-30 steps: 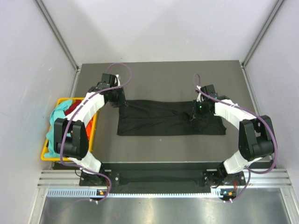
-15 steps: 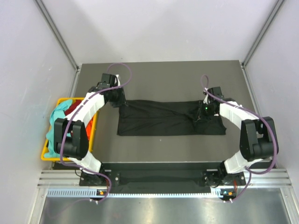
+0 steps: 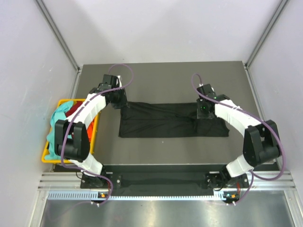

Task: Fold and stack the t-shirts
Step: Fold the tshirt

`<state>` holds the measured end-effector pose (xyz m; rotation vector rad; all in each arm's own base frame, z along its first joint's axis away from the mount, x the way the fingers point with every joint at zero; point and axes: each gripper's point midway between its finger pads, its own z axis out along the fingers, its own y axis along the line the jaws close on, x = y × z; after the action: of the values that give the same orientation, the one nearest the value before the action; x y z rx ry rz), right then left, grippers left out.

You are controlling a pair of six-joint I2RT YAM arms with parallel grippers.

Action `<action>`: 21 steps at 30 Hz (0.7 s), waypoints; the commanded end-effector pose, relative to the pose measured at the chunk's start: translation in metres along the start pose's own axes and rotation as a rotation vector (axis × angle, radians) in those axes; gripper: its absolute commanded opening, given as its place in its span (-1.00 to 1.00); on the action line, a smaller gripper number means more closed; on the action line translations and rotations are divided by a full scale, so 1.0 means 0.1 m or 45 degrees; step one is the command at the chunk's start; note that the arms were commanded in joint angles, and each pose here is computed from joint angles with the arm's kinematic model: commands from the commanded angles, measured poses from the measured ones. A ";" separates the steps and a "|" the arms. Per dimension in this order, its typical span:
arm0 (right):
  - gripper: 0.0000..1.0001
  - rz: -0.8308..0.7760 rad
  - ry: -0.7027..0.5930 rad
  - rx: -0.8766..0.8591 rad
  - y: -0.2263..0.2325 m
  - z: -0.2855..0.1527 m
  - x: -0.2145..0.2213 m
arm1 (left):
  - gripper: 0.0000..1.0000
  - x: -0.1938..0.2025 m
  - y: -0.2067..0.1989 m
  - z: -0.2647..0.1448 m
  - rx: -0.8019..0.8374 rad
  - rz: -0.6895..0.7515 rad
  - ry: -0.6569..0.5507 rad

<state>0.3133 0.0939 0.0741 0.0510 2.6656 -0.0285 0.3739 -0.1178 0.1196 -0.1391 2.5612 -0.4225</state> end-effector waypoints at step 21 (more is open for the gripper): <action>-0.47 -0.723 -0.113 0.233 0.72 0.05 -0.05 | -0.29 -0.10 0.02 -0.10 -0.019 0.028 -0.073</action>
<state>0.3082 0.1661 0.0511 -0.6300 2.5714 -0.3550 0.3753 -0.1140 0.1189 -0.1483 2.5577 -0.3935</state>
